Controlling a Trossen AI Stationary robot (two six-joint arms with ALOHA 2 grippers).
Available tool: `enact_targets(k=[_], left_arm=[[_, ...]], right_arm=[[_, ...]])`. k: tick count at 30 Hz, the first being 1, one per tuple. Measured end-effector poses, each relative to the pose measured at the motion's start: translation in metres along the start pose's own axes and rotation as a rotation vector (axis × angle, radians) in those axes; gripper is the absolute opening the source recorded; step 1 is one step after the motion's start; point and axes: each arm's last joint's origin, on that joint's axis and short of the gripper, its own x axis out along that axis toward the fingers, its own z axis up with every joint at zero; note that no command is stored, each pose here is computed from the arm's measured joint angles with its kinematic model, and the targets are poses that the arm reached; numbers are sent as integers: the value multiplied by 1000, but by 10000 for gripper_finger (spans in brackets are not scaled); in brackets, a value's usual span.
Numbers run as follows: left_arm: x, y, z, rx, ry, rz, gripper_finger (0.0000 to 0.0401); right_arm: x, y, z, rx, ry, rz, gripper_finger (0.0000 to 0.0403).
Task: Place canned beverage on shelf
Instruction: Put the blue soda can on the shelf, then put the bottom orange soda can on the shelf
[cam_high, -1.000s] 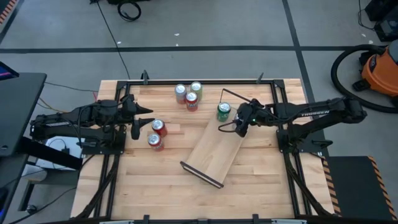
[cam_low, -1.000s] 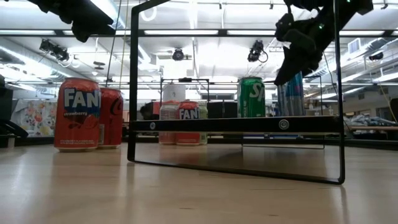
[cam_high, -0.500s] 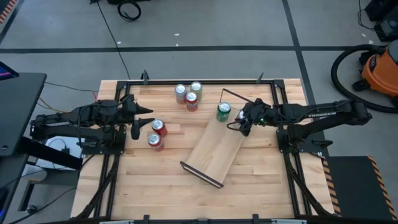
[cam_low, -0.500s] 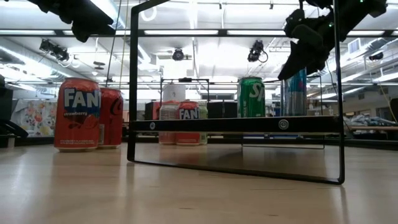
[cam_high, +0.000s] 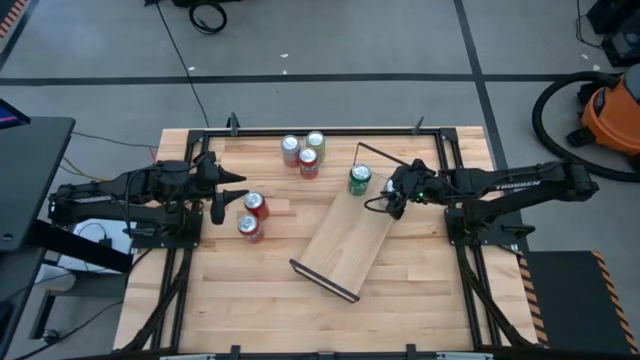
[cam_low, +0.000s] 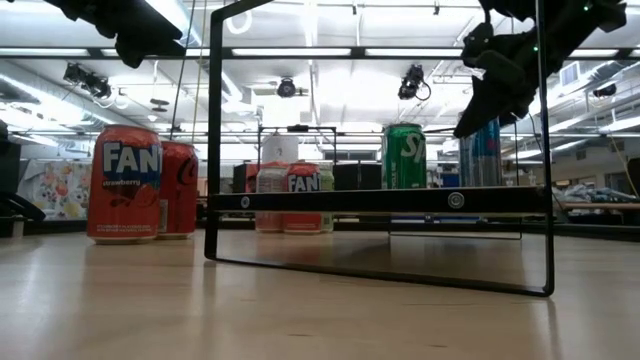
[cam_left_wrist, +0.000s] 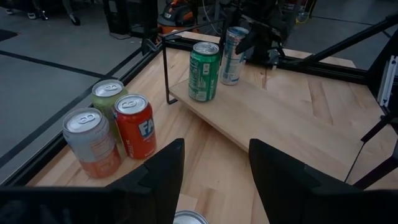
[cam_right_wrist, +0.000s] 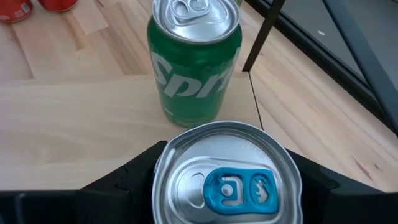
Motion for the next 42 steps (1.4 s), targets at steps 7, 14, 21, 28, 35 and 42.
enact_targets(k=[7, 14, 21, 28, 35, 42], left_arm=[[0, 0, 0, 0, -1, 0, 192], [0, 0, 0, 0, 0, 0, 192], [0, 0, 0, 0, -1, 0, 192], [0, 0, 0, 0, -1, 0, 192], [0, 0, 0, 0, -1, 0, 192], [0, 0, 0, 0, -1, -1, 192]], right_arm=[[1, 0, -1, 1, 0, 0, 254], [1, 0, -2, 11, 9, 4, 272], [2, 0, -3, 10, 17, 2, 296], [1, 0, -1, 11, 3, -11, 298], [-10, 1, 17, 7, -40, 2, 298], [-22, 2, 33, -17, -84, 2, 298]])
